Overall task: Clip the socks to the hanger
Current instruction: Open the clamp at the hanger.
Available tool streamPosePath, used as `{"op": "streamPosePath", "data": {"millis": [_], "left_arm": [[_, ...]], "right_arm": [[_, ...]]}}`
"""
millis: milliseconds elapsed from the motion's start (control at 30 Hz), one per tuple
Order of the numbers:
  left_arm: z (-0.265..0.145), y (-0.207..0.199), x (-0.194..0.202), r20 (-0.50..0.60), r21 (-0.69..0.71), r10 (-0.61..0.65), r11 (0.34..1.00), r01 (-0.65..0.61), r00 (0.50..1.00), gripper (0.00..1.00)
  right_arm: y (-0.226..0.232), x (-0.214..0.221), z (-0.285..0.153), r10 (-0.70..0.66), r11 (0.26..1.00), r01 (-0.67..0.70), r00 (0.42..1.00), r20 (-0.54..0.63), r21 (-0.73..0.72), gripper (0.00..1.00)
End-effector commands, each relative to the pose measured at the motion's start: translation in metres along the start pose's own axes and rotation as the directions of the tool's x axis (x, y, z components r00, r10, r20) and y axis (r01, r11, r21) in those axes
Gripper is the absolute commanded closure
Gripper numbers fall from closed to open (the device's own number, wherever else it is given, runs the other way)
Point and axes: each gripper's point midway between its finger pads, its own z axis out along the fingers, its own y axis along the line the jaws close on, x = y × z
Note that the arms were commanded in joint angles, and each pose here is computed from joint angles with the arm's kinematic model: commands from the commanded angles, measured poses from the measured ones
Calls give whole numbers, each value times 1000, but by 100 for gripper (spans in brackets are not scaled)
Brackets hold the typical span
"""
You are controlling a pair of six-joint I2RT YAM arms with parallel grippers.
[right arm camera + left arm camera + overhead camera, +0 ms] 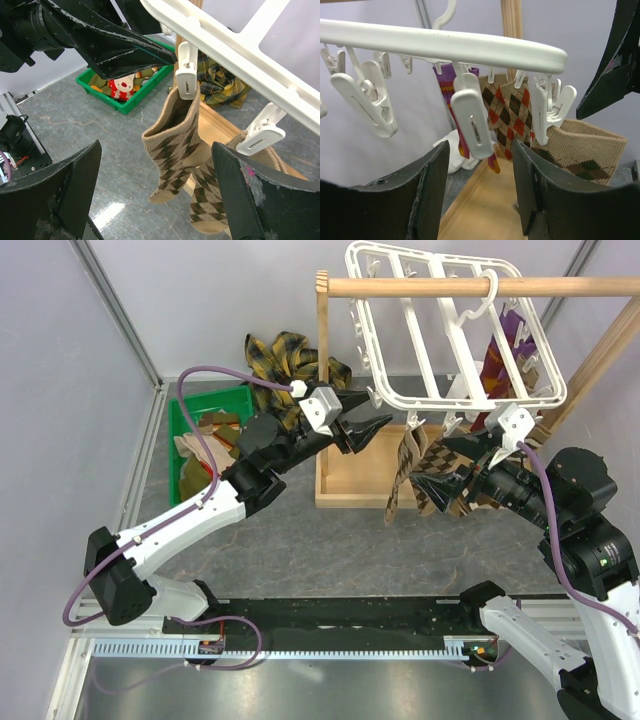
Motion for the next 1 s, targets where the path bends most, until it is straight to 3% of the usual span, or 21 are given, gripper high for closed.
{"op": "streamPosePath", "data": {"millis": [0, 267, 367, 400, 633, 967], "left_arm": [[2, 5, -38, 107, -26, -7, 1000, 10, 994, 40], [5, 13, -45, 124, -65, -4, 998, 12, 992, 54], [5, 17, -42, 118, -85, 0, 996, 10, 993, 67], [6, 17, -41, 115, -85, 0, 996, 10, 993, 75], [6, 11, -29, 86, -69, -19, 997, 25, 996, 98], [16, -18, 26, -30, -33, -82, 996, 81, 996, 98]], "right_arm": [[4, -12, -1, -15, 1000, 16, 999, 44, -20, 2], [5, -14, -2, -18, 1000, 19, 999, 51, -23, 2], [6, -14, -3, -18, 1000, 19, 999, 51, -23, 2], [7, -14, -3, 5, 1000, -4, 999, 51, -24, 2], [13, -20, -3, 37, 998, -33, 997, 71, -53, 2], [18, -16, 9, 132, 987, -126, 990, 54, -97, 2]]}}
